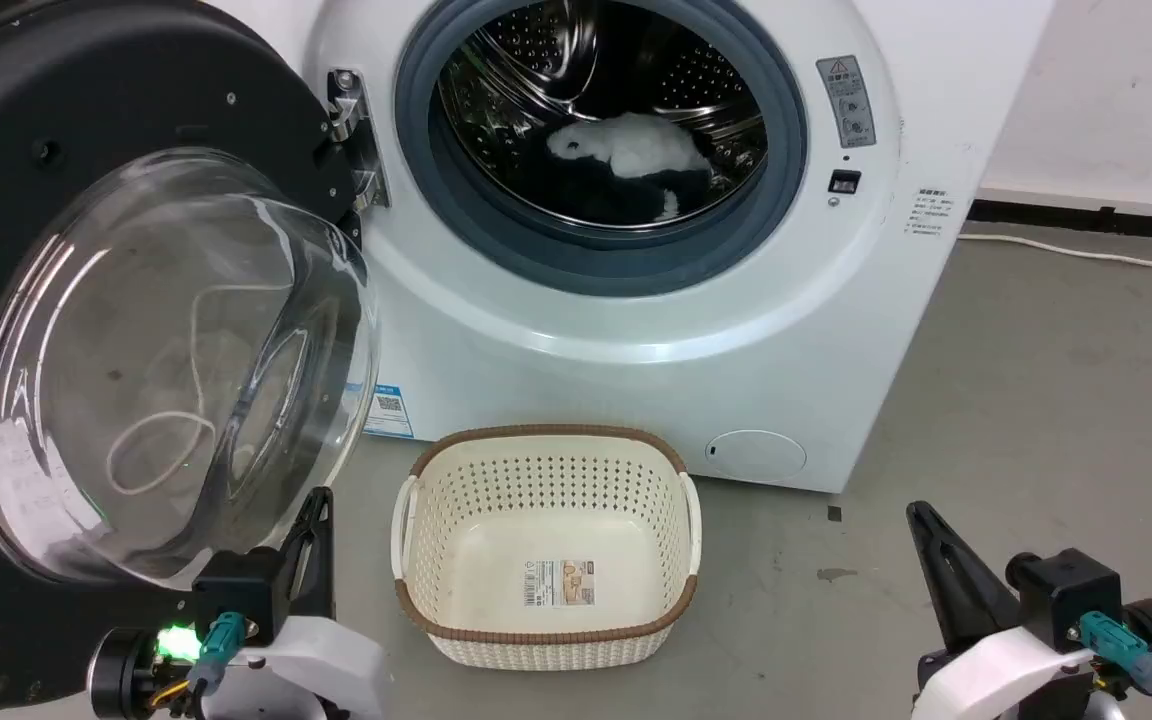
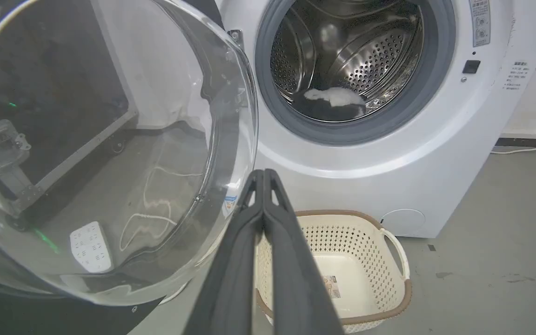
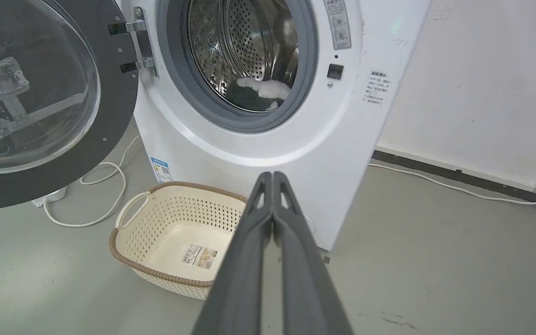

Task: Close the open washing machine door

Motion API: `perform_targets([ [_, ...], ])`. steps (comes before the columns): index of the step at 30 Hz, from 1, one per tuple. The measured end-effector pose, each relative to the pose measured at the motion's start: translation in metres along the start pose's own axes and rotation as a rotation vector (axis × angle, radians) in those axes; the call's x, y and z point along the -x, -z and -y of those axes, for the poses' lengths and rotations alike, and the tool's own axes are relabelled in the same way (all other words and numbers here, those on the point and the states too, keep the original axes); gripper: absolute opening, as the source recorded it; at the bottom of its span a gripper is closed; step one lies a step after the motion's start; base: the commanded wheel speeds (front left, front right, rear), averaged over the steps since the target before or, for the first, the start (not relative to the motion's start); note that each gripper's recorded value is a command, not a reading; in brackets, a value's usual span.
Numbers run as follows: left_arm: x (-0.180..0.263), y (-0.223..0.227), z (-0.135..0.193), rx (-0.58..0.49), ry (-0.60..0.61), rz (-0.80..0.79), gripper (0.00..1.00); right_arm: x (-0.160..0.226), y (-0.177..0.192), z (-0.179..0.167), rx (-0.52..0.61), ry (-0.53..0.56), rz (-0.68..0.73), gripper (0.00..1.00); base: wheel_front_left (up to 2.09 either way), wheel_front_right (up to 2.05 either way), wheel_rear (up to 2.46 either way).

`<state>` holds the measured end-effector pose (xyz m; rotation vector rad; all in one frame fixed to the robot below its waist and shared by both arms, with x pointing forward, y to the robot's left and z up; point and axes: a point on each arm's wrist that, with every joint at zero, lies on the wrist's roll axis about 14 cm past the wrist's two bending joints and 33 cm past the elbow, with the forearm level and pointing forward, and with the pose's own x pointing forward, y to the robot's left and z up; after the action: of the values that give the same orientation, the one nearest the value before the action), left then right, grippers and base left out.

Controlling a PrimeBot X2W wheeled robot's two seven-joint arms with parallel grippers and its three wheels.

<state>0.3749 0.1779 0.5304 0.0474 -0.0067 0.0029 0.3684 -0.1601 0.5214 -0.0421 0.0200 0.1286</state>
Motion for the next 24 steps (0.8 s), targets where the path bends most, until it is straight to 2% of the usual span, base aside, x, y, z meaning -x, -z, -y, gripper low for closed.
perform_targets([
  [24,0.0000,0.0000,0.0000,0.000,0.000,0.000,0.00,0.0000,0.0000,-0.0001,0.000,0.000,0.000,0.00,0.00,0.00,0.00],
])
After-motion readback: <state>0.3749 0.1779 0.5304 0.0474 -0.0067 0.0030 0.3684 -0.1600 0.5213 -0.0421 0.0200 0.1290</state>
